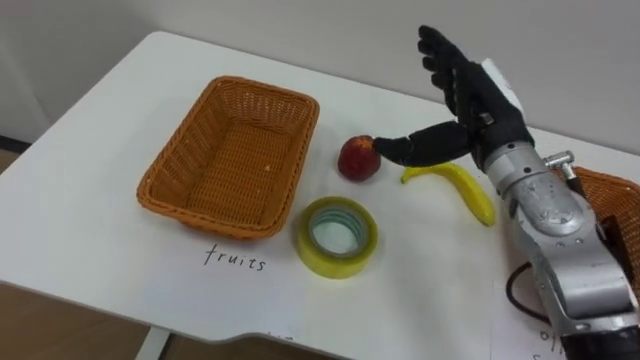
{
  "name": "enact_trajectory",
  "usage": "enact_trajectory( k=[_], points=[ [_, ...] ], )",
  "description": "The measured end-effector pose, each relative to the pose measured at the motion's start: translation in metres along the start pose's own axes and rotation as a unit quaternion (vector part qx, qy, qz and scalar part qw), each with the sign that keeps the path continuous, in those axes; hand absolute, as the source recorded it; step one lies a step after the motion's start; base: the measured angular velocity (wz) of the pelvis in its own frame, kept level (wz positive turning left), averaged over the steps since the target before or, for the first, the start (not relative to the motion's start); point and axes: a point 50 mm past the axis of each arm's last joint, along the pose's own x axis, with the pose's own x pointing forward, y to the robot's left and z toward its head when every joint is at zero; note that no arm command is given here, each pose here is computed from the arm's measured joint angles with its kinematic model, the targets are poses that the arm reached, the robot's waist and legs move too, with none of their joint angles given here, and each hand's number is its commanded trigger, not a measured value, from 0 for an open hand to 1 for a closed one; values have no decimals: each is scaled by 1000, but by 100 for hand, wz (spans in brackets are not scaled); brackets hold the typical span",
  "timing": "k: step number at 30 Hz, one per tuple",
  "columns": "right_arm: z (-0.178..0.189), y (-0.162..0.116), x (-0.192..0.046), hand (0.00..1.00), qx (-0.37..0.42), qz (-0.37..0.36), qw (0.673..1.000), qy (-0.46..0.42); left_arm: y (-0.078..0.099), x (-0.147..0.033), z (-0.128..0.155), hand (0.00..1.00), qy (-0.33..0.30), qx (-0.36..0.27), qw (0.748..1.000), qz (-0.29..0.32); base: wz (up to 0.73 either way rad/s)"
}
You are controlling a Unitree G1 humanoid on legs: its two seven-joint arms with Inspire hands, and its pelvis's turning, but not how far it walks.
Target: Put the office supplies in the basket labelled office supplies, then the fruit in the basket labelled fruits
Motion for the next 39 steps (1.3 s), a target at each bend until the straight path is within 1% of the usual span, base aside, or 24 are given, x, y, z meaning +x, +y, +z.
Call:
enact_trajectory(
  k=[5,6,9,15,20,26,30,39],
  points=[
    [-6,5,1,0,52,9,999,10,-3,-1,-4,0,6,20,1000,-6,0],
    [-8,8,1,0,69,13,997,12,-3,-1,-2,0,3,23,1000,-7,0],
    [-13,14,2,0,87,26,996,24,-4,-2,1,0,-5,26,1000,-9,0],
    [-22,27,2,0,88,49,994,45,-6,-2,6,0,-14,25,1000,-12,0],
    [-26,28,2,0,84,49,994,55,-8,-2,11,0,-19,24,999,-14,2],
    [-26,36,3,0,94,56,992,56,-9,-2,9,0,-7,26,1000,-15,1],
    [-33,43,3,0,83,64,992,72,-9,-2,8,0,-3,26,1000,-15,0],
    [-44,44,2,0,76,61,991,94,-9,-2,10,0,-7,24,1000,-2,0]
  ],
)
